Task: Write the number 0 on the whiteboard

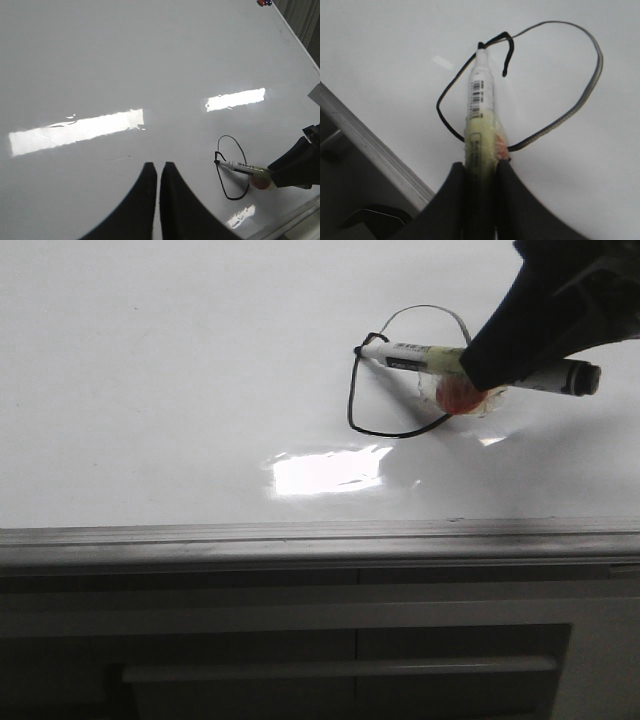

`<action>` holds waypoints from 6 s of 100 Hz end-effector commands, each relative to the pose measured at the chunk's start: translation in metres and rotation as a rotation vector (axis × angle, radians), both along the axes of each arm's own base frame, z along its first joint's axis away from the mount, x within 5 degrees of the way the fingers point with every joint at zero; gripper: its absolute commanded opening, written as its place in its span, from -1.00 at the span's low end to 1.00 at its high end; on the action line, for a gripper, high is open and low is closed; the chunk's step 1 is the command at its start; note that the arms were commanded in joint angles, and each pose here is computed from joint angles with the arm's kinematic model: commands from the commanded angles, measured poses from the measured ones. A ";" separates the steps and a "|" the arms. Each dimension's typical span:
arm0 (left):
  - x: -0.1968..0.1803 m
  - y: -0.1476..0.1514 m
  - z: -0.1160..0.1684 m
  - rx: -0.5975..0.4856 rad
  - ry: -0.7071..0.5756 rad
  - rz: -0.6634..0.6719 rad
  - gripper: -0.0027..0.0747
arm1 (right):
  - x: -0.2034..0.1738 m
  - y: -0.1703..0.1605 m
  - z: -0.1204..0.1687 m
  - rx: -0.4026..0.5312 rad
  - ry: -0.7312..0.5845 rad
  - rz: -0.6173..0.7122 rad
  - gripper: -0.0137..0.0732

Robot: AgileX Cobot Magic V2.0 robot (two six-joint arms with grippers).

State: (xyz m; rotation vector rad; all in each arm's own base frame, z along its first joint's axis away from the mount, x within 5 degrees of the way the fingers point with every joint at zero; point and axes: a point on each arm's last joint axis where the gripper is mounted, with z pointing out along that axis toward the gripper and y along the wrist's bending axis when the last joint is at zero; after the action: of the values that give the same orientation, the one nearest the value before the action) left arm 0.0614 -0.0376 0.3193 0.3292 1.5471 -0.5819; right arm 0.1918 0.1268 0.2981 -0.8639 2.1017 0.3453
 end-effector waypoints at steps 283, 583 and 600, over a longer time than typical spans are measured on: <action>0.098 -0.139 0.013 0.180 0.416 0.011 -0.98 | -0.111 -0.038 0.110 0.347 -0.369 0.181 -0.84; 0.012 -0.007 -0.006 -0.056 0.073 0.011 -0.98 | -0.143 -0.097 -0.014 0.332 -0.767 -0.106 -0.84; 0.012 -0.007 -0.006 -0.056 0.073 0.011 -0.98 | -0.143 -0.097 -0.013 0.340 -0.780 -0.111 -0.84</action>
State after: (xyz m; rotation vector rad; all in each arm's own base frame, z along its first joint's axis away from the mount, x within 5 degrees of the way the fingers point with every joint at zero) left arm 0.0747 -0.0425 0.3026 0.2263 1.6506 -0.6105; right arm 0.0485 0.0325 0.2694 -0.6078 1.4031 0.2598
